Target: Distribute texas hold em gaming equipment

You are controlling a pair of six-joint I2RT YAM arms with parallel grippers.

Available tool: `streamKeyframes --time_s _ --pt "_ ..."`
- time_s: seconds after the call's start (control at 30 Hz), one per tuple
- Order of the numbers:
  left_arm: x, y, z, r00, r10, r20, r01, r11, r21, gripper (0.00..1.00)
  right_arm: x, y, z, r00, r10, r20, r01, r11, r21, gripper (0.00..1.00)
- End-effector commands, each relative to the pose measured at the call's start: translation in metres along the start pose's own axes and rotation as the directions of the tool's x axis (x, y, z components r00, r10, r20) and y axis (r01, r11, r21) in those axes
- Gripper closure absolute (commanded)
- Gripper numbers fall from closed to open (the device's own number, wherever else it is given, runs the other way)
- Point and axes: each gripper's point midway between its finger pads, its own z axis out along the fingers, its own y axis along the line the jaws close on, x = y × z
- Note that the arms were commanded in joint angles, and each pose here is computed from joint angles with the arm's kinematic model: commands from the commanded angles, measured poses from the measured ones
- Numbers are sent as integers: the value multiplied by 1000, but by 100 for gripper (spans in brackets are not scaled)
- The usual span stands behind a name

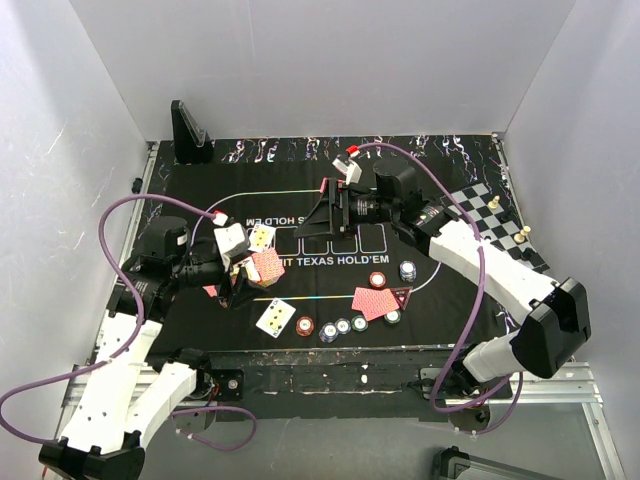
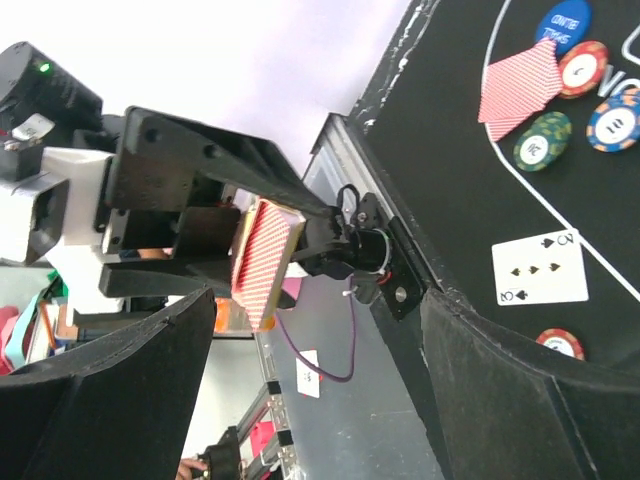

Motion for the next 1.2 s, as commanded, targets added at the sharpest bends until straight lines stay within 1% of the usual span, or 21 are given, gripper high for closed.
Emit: streamKeyframes --time_s 0.0,0.23,0.47,1.07,1.17 --pt "-4 5 2 999 51 14 -51 999 -3 100 0 36 2 1000 -22 -20 19 991 -134 10" --pt "-7 11 5 998 58 18 -58 998 -12 100 14 41 19 996 -21 -83 7 987 -161 9" --pt "-12 17 8 997 64 32 -63 998 -18 100 18 43 29 993 -33 -116 14 987 -161 8" --pt "-17 19 9 997 68 47 -68 998 -20 100 25 40 39 988 -23 -154 -3 986 -168 7" --pt "-17 19 8 997 65 49 -64 998 -19 100 26 37 42 986 -14 -165 -13 987 -161 10"
